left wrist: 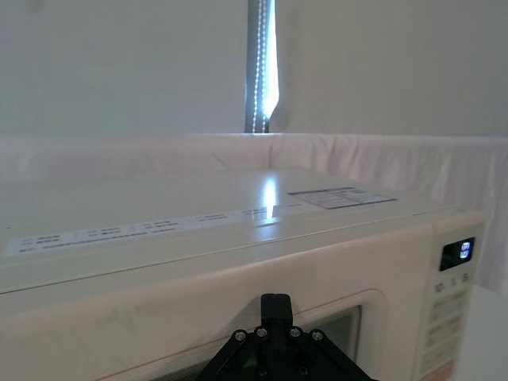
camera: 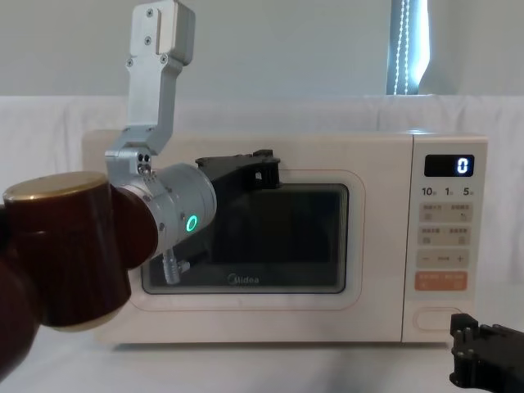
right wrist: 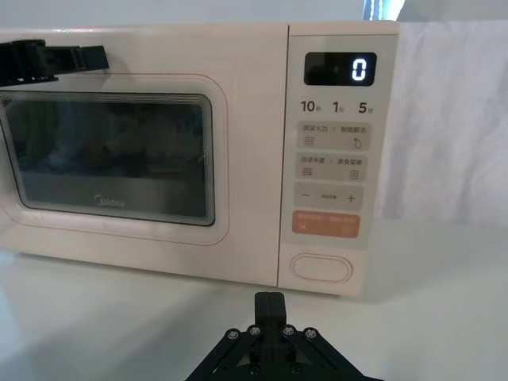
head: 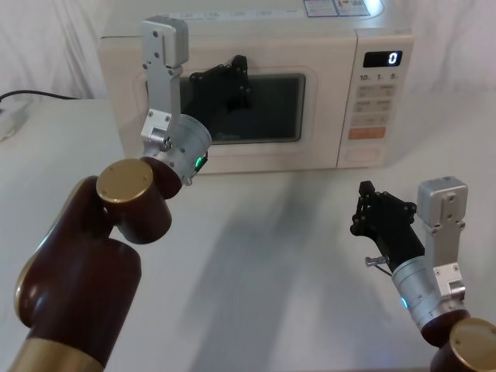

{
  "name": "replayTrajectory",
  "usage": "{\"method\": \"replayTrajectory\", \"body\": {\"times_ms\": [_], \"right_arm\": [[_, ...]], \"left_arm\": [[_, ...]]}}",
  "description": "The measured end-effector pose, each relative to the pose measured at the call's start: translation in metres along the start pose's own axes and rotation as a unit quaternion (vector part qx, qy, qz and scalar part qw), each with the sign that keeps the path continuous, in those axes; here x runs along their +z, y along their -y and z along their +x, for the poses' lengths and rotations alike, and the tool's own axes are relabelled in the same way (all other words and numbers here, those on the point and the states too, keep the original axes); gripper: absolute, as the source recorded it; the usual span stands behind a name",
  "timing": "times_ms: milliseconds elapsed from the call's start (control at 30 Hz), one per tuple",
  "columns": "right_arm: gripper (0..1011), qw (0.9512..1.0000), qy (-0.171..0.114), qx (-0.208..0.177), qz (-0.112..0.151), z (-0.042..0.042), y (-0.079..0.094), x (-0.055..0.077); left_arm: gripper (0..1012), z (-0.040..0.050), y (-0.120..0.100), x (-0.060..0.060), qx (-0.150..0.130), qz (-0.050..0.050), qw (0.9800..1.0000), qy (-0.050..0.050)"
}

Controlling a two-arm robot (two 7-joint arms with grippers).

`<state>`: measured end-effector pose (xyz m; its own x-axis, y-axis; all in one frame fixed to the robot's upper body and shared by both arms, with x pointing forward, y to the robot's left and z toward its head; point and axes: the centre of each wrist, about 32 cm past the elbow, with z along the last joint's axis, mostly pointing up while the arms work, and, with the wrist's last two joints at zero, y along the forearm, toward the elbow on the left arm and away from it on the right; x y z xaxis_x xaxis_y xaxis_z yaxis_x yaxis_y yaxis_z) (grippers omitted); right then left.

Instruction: Press the button to open the microwave door with one hand; close the microwave door with the other hand.

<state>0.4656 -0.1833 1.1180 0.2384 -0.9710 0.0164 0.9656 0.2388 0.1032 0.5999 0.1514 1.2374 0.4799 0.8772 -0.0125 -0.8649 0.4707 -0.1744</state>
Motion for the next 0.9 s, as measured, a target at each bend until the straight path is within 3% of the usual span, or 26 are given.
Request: {"method": "replayTrajectory", "body": {"times_ms": [367, 667, 900], "right_arm": [[0, 1.0000, 0.000, 0.000, 0.000, 0.0001, 0.000, 0.000], [0, 1.0000, 0.000, 0.000, 0.000, 0.0000, 0.000, 0.000], [0, 1.0000, 0.000, 0.000, 0.000, 0.0000, 0.000, 0.000]], "left_arm": [[0, -0.0071, -0.026, 0.001, 0.000, -0.010, 0.9999, -0.012], [0, -0.0093, -0.065, -0.005, 0.022, 0.003, 0.9992, -0.033], [0, -0.0082, -0.096, -0.007, 0.039, 0.003, 0.9983, -0.043]]}}
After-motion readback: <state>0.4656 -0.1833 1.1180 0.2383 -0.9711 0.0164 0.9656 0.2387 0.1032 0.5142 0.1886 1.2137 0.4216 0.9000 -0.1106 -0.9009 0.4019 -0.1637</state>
